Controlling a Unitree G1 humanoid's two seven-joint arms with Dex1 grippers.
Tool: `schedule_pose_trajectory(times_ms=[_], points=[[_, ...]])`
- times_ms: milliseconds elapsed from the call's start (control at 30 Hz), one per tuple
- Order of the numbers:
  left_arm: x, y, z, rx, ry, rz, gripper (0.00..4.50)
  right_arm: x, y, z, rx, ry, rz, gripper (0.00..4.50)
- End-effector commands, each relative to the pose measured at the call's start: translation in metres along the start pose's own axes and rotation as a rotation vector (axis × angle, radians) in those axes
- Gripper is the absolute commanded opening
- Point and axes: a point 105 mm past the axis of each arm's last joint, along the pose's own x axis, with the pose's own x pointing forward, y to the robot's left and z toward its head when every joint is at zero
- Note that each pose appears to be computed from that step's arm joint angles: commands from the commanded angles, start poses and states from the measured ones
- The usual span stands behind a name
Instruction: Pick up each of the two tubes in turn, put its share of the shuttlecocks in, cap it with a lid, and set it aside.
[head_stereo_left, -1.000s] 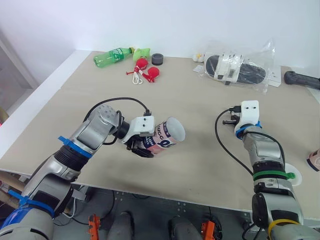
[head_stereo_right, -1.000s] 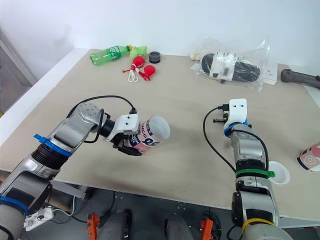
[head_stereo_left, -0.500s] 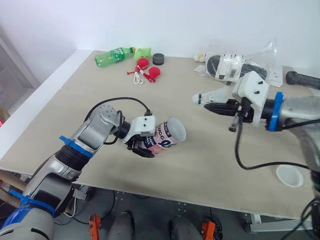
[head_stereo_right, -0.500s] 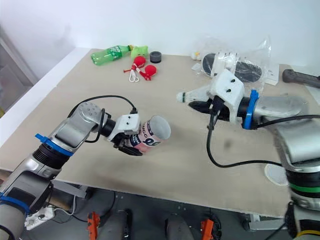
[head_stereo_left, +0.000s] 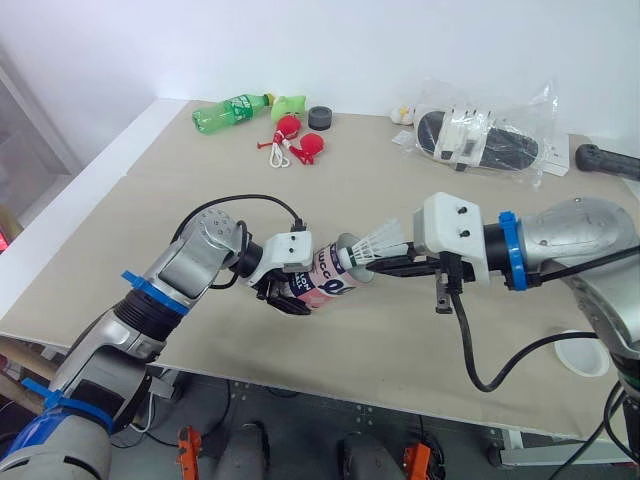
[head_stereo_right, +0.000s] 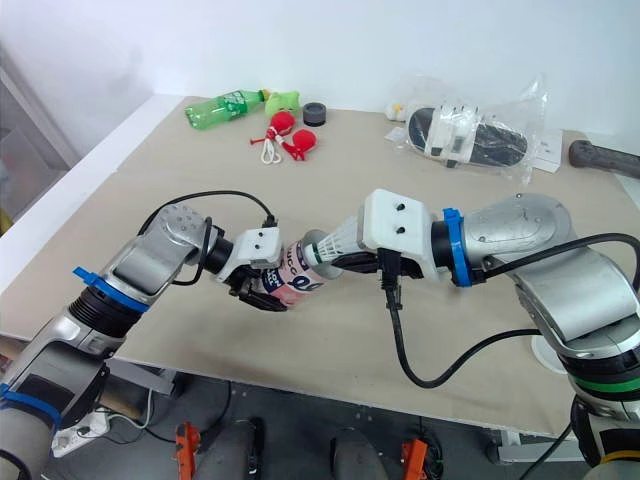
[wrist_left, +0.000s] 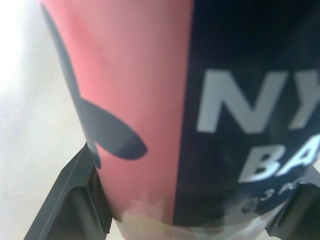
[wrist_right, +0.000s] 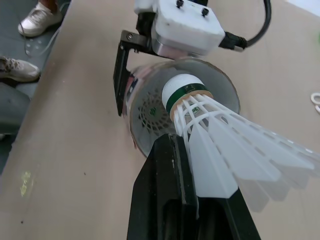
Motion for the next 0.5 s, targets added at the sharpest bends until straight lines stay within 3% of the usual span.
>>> schedule_pose_trajectory(times_ms=[33,167,267,333,433,500], points=[[0.001,0.000,0.001,-0.001,0.002,0.007,2.96,-0.003,0.000,0.013,-0.047,-0.026,-0.007,0.93],[0.002,0.000,0.001,-0.002,0.003,0.005,2.96,-0.003,0.001,0.016,-0.048,-0.048,0.000,2.78],[0.002,-0.001,0.002,-0.004,0.001,0.006,2.96,-0.008,0.000,0.018,-0.040,-0.051,0.020,3.93],[0.002,-0.001,0.001,-0.004,0.001,0.006,2.96,-0.015,-0.007,0.019,-0.044,-0.036,0.018,3.84],[0.002,-0.002,0.000,-0.005,0.002,0.004,2.96,-0.022,-0.023,0.023,-0.079,-0.022,-0.007,2.93],[0.003,-0.002,0.000,-0.005,0.003,0.001,2.96,-0.021,-0.032,0.029,-0.121,-0.013,0.007,2.06]])
